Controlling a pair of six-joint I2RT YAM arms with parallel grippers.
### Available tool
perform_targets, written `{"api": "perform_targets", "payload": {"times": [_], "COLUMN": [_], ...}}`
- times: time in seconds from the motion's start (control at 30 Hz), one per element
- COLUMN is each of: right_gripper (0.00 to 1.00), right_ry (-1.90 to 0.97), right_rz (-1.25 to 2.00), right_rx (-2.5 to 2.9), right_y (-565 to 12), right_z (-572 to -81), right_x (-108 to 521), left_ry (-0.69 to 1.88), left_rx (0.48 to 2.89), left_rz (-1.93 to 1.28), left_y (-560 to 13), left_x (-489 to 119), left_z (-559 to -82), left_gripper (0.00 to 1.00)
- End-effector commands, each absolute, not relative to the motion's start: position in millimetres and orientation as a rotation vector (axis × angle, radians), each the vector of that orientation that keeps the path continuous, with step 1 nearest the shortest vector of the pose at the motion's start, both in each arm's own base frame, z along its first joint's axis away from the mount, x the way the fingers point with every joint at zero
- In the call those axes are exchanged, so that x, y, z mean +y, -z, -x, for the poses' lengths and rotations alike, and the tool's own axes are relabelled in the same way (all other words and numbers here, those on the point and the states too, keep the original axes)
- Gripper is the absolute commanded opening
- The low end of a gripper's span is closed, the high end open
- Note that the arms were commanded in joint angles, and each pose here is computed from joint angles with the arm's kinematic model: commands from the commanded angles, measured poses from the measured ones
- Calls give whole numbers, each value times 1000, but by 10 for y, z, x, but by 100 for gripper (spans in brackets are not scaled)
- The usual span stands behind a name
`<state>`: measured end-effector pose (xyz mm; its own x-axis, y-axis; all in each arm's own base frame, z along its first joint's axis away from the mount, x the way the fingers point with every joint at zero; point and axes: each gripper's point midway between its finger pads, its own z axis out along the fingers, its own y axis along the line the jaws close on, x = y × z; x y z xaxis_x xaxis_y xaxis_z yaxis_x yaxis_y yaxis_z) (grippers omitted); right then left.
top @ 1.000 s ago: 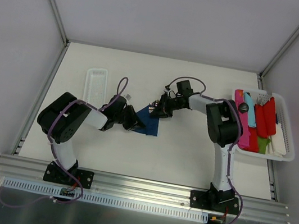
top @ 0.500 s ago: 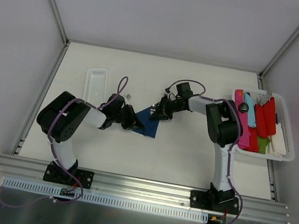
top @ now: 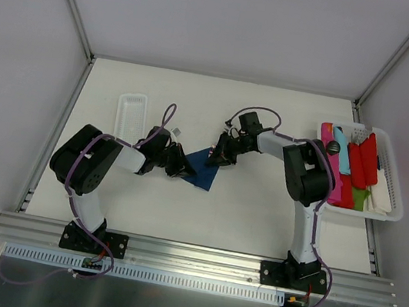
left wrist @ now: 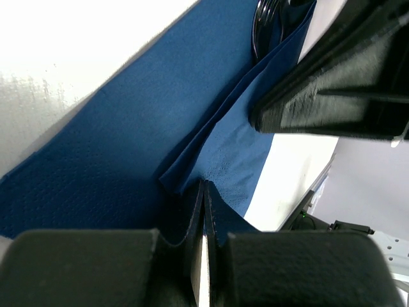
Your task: Place the utensils on the paper napkin and roll it up
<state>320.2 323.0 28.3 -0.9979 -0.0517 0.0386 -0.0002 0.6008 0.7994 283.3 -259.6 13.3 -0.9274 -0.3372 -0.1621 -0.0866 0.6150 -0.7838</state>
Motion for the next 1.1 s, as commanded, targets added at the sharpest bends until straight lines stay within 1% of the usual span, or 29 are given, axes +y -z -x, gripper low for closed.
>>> {"api": "perform_targets", "payload": {"times": [0.0,0.03,0.07,0.13,0.23,0.4,0.6,1.07], "right_gripper": [12,9,8,6,5,4,3,3], "right_ry": [1330,1260,1217,1147,1050,948,809,721], "right_rz": [-235,-268,-312,-431,-533,-582,-628,-670], "right_rx": [-2928,-2931,-2985,-3013,-3079,-3120,-3116,-3103], "right_y": [-625,-600,-618,-582,-538,-457,-191,-18], "right_z": [-3262,-3157,-3203,-3128,-3158,-3241,-3234,-3252], "right_x": [3267,3271,3264,3274,3253,3212,3165,3113], "left_ry": [1062,1060,1062,1060,1062,1064,1063,1058], "left_rx": [2672,2673,2675,2676,2672,2674,2671,2678], "left_rz": [394,392,394,393,396,398,397,406], "left_y": [176,180,183,185,176,181,177,206], "left_x": [-2372,-2369,-2370,-2373,-2374,-2379,-2382,-2367], "left_z": [-2671,-2666,-2662,-2660,-2675,-2679,-2692,-2662], "left_gripper": [0,0,0,0,0,0,0,0]}}
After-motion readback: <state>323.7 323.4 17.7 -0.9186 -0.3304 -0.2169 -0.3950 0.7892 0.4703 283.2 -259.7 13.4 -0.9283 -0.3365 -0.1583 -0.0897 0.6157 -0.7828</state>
